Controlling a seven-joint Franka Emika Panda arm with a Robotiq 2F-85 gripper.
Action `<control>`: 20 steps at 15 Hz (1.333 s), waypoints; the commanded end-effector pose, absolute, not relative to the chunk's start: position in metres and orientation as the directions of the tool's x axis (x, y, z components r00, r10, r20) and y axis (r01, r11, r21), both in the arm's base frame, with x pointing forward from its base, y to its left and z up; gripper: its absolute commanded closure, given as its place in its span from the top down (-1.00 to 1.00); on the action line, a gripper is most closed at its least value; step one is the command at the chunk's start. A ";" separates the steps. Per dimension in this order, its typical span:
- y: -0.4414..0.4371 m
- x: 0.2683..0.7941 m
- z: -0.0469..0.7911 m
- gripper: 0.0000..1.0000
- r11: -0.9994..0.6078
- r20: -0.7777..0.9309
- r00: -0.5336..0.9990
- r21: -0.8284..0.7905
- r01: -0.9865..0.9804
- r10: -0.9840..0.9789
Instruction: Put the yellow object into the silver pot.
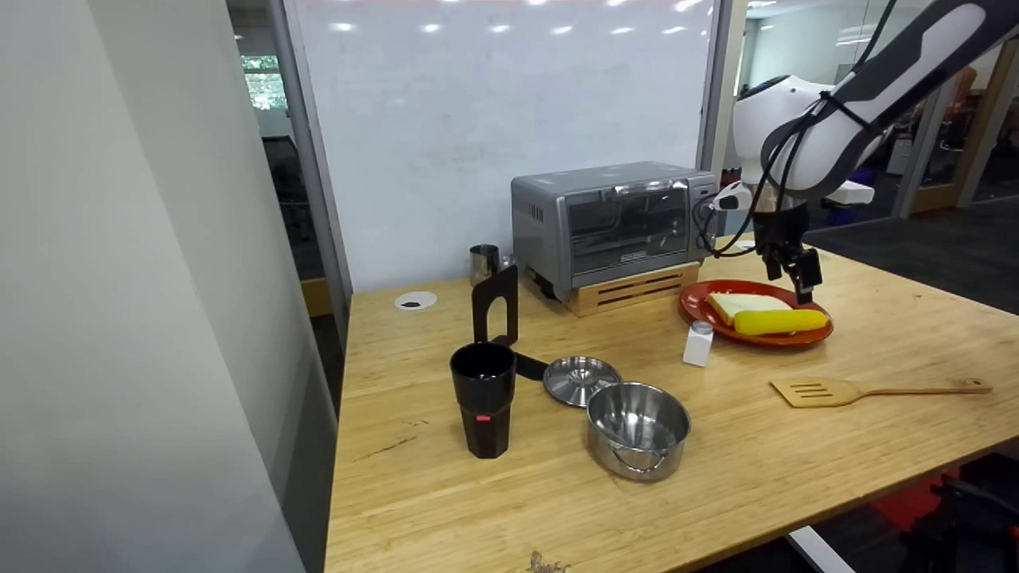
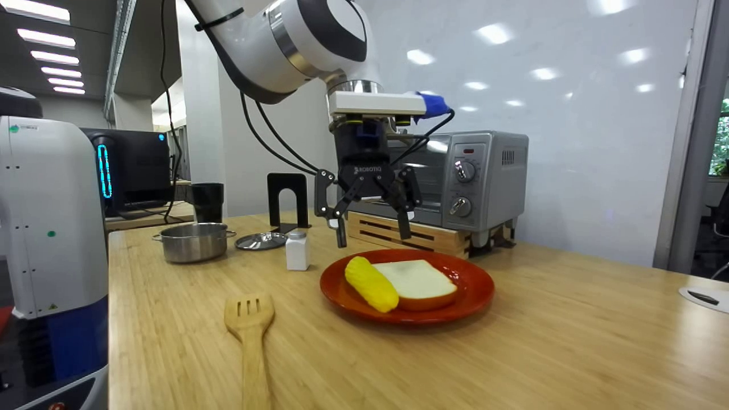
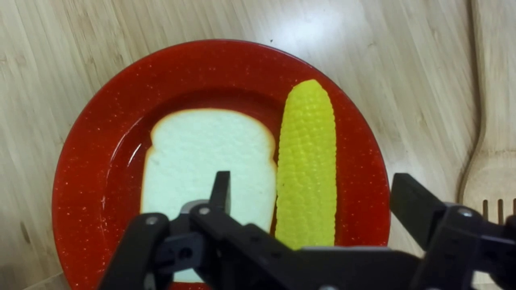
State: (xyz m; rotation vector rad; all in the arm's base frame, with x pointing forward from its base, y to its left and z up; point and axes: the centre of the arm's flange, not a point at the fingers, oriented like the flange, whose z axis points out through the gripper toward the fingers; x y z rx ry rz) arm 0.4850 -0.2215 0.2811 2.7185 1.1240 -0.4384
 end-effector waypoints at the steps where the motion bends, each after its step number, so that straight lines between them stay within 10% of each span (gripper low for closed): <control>1: -0.222 0.485 0.279 1.00 -0.701 -0.313 0.679 0.054 0.711 0.664; 19: -0.219 0.452 0.233 1.00 -0.714 -0.089 0.724 0.121 0.689 0.684; 20: -0.220 0.449 0.232 0.56 -0.711 -0.087 0.721 0.122 0.692 0.687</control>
